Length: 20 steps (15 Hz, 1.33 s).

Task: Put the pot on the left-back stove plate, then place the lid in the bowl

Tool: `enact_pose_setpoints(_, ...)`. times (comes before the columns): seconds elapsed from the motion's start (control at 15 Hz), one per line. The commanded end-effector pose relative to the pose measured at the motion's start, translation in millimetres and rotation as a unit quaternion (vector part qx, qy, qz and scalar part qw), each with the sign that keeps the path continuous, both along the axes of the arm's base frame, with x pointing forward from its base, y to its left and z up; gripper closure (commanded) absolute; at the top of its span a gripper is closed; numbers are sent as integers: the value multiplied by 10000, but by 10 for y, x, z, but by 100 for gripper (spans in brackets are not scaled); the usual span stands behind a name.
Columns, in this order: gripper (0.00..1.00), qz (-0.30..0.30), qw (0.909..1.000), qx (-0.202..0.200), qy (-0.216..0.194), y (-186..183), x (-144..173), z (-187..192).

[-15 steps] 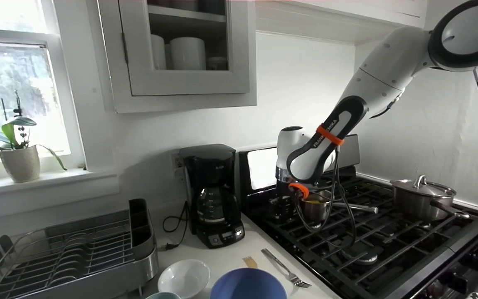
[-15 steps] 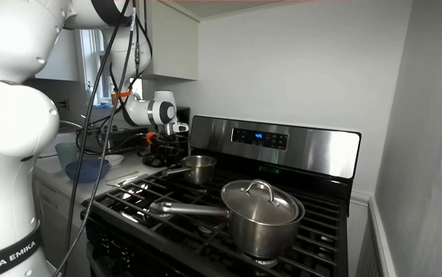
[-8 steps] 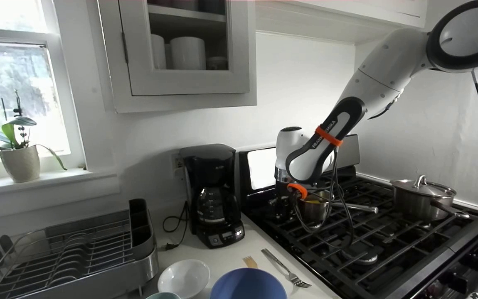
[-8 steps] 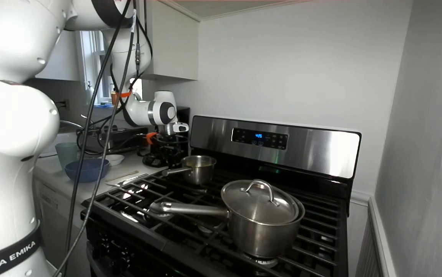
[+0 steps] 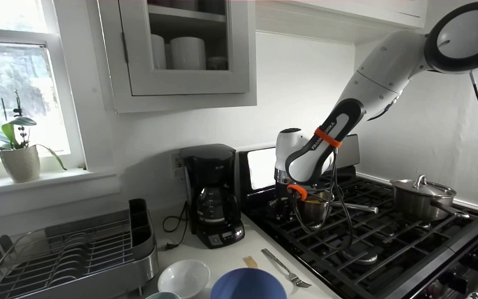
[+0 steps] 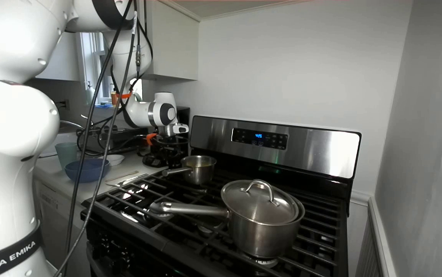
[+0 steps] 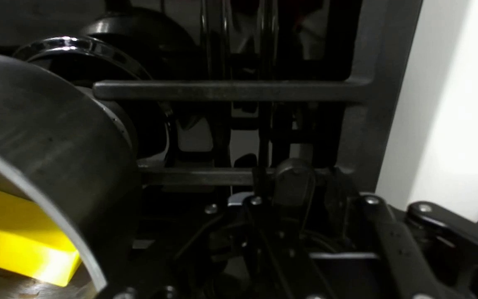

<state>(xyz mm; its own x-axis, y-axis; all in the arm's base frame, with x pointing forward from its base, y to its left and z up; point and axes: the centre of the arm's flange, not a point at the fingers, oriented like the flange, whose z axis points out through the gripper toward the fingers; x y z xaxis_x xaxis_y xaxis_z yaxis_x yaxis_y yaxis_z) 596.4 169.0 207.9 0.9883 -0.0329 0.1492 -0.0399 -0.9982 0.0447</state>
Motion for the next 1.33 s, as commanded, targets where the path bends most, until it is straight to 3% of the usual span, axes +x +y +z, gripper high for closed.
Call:
enact_pose_setpoints(0.0,92,-31,9999,-35,-110,45,55,-17)
enact_pose_setpoints(0.67,92,212,9990,-111,-368,259,-135,450)
enact_pose_setpoints(0.93,92,413,9990,142,92,404,-463,662)
enact_pose_setpoints(1.27,92,627,9949,99,787,504,-1074,975)
